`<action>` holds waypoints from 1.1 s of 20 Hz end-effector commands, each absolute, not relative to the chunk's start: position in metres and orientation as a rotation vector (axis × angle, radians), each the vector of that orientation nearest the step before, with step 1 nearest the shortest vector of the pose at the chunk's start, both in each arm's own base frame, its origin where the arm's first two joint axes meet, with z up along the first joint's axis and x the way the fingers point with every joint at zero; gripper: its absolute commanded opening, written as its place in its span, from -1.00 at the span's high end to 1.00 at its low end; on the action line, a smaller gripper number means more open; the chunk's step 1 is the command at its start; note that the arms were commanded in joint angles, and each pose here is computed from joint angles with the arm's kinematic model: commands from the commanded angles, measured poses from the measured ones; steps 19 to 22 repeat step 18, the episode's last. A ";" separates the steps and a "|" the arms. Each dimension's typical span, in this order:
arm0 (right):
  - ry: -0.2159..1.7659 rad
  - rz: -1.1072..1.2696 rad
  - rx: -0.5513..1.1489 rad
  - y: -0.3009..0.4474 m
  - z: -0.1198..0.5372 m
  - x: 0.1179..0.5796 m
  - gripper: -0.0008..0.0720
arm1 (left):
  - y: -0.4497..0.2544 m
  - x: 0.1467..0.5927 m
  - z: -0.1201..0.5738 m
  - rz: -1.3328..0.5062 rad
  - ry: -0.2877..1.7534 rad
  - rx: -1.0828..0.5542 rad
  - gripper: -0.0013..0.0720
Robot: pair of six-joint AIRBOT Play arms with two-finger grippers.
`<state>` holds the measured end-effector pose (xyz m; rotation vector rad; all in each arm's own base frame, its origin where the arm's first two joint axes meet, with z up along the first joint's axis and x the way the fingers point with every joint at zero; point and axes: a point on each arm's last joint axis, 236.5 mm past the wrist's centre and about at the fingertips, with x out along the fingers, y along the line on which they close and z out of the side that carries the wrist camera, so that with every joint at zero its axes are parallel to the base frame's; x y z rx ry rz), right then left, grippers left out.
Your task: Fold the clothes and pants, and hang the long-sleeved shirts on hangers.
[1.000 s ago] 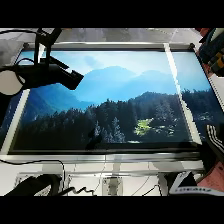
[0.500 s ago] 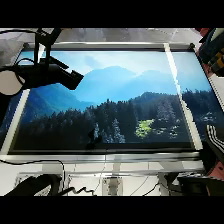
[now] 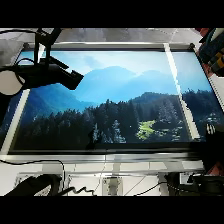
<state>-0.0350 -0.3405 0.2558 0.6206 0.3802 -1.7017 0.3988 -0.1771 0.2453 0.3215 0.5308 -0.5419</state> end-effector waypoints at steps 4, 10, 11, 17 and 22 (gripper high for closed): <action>0.492 -1.320 0.500 -0.330 0.255 0.071 0.92 | -0.177 0.399 0.246 -0.542 0.530 0.322 -0.95; 0.749 -0.553 -0.032 -0.206 0.246 0.259 0.92 | -0.177 0.399 0.246 -0.542 0.530 0.322 -0.96; 0.789 -0.472 -0.116 -0.184 0.242 0.270 0.92 | -0.177 0.399 0.246 -0.542 0.530 0.322 -0.96; 0.825 -0.272 -0.186 -0.122 0.232 0.293 0.91 | -0.177 0.399 0.246 -0.542 0.530 0.322 -0.96; 0.820 -0.255 -0.173 -0.117 0.232 0.295 0.91 | -0.177 0.399 0.246 -0.542 0.530 0.322 -0.96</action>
